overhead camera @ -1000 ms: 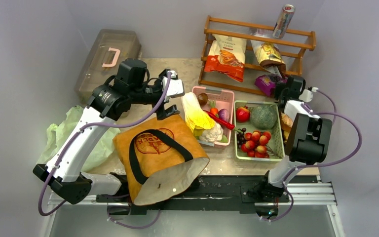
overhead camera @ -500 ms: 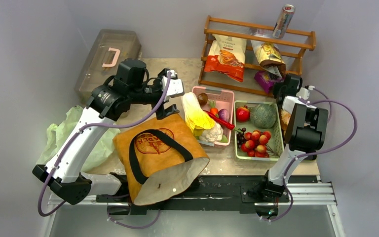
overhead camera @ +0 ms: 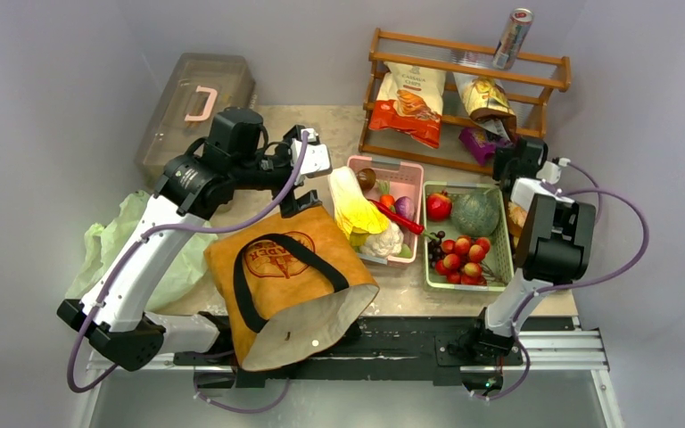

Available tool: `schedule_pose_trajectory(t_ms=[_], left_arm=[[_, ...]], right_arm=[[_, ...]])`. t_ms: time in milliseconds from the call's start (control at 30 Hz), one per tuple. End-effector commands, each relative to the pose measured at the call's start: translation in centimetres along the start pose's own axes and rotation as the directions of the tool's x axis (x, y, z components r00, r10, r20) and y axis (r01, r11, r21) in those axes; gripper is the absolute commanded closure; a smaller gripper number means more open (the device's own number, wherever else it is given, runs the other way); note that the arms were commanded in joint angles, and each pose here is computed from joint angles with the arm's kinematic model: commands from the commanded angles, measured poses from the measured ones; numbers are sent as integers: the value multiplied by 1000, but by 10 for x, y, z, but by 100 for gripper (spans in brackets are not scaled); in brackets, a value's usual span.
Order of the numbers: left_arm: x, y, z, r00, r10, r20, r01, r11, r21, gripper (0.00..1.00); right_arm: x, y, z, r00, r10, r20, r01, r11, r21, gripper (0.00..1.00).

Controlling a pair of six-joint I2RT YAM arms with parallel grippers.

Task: Untie the knot of the grocery bags and take out the mixed food
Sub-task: Place the fake candies on the shelf.

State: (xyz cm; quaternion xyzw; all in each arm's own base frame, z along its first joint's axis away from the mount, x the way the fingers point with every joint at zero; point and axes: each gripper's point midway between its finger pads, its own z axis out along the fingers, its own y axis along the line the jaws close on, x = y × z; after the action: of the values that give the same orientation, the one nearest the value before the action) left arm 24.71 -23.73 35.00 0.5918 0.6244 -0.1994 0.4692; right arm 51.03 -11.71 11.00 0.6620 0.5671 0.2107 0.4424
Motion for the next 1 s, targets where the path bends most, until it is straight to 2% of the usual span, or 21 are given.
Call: schedule_pose_trajectory(t_ms=[0, 300, 400, 467, 567, 667, 733, 767, 833, 933, 967], left_arm=[[-12, -1, -6, 998, 29, 55, -29, 1000, -9, 16], [-10, -6, -7, 998, 23, 63, -23, 1000, 0, 16], [-21, -10, -18, 989, -94, 116, 90, 995, 42, 13], [-32, -16, -30, 969, -189, 160, 174, 980, 98, 12], [-32, -37, -45, 965, -212, 155, 190, 971, 147, 11], [-22, -66, -61, 975, -197, 103, 175, 965, 194, 9], [1, -97, -71, 987, -161, -8, 157, 951, 268, 0], [10, -108, -75, 989, -141, -47, 149, 945, 291, 0], [23, -123, -84, 991, -97, -87, 120, 940, 320, 0], [36, -146, -93, 987, -34, -156, 92, 920, 381, 0], [39, -154, -95, 985, -9, -173, 81, 908, 412, 0]], right_arm=[[-8, 14, -31, 1000, 27, 2, -27, 999, -37, 61], [-6, 21, -77, 999, 17, -46, -20, 997, -73, 61], [-5, 36, -107, 996, 5, -87, -16, 992, -122, 61], [0, 49, -130, 990, -62, -125, 40, 984, -173, 59], [13, 62, -165, 953, -230, -200, 172, 948, -269, 52], [40, 67, -195, 862, -408, -302, 276, 876, -396, 41], [60, 65, -212, 764, -545, -345, 367, 807, -462, 33], [69, 66, -220, 707, -617, -345, 421, 759, -496, 28], [86, 71, -238, 580, -758, -298, 517, 626, -584, 20], [102, 80, -263, 452, -880, -148, 618, 428, -659, 18], [105, 80, -268, 424, -898, -114, 633, 385, -672, 17]])
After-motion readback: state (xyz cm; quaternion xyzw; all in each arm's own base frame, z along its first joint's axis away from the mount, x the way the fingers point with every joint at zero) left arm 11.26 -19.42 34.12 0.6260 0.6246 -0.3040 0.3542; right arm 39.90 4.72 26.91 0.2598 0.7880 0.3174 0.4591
